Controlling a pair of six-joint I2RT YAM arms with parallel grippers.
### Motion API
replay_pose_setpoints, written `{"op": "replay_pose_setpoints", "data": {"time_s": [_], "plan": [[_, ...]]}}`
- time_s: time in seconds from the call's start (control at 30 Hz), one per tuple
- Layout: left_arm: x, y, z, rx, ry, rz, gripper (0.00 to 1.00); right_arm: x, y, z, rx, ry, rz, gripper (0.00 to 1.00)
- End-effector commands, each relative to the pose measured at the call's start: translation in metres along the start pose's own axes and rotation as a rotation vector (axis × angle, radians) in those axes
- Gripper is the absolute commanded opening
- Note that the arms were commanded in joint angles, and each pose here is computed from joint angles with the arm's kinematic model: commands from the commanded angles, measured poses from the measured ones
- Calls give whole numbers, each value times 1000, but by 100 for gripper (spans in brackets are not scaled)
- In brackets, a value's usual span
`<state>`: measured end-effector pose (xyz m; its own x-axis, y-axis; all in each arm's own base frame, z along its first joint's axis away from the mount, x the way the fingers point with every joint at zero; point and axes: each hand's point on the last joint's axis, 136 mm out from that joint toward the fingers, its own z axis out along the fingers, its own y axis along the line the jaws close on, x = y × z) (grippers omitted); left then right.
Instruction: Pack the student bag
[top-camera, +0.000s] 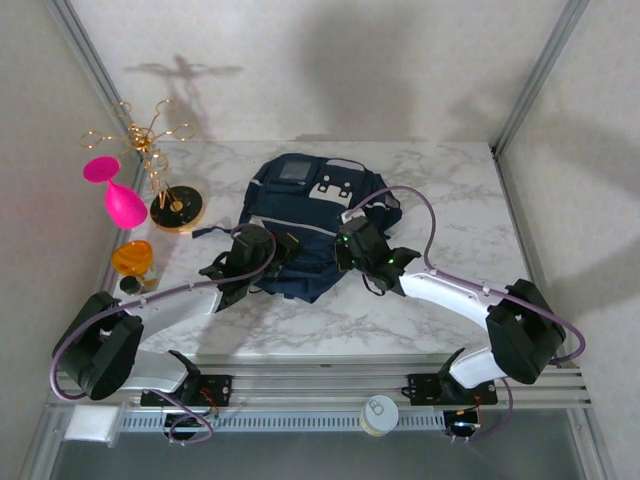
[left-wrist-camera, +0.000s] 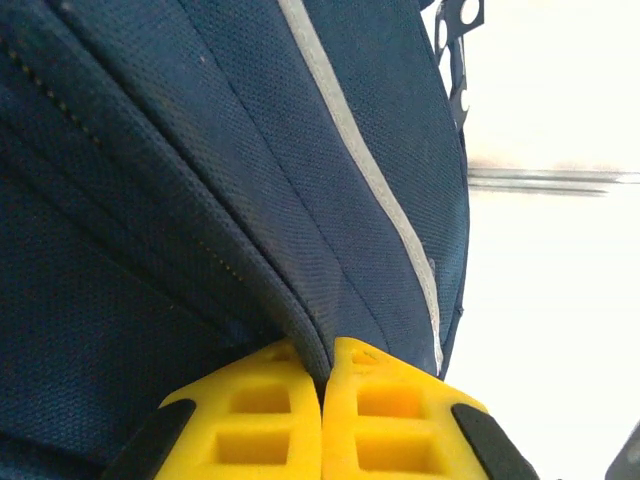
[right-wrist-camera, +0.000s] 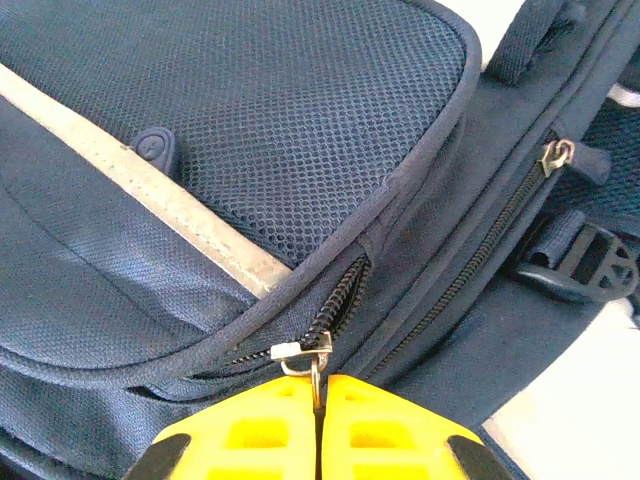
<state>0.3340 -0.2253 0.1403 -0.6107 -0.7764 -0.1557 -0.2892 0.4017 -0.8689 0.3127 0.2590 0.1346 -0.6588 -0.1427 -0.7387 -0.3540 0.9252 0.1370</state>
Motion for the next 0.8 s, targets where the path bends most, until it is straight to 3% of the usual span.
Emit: {"op": "replay_pose_setpoints", "data": {"time_s": [0.0, 0.13, 0.3, 0.33, 0.4, 0.53, 0.6, 0.63, 0.7, 0.77], "plan": [[-28, 34, -7, -122, -105, 46, 0, -9, -73, 6, 235, -25, 63, 0], [-25, 35, -3, -123, -91, 47, 0, -23, -74, 12, 226, -36, 90, 0], [-19, 18, 3, -84, -46, 70, 0, -22, -55, 11, 112, -23, 74, 0], [-17, 13, 4, -69, -33, 74, 6, -23, -54, 8, 105, -27, 76, 0], [-14, 1, 4, -38, -13, 95, 28, -28, -48, -1, 67, -44, 68, 18], [0, -19, -11, 20, 45, 186, 56, -38, -46, -30, 8, -113, 102, 53], [-4, -18, -24, -7, 25, 245, 77, -44, -59, -45, 33, -147, 145, 72], [-16, -15, -32, -38, -23, 282, 89, -48, -73, -52, 74, -171, 179, 81], [-49, -8, -53, -138, -160, 366, 99, -51, -108, -63, 180, -221, 254, 98], [-90, 0, -80, -265, -339, 470, 99, -48, -155, -73, 315, -267, 350, 99]]}}
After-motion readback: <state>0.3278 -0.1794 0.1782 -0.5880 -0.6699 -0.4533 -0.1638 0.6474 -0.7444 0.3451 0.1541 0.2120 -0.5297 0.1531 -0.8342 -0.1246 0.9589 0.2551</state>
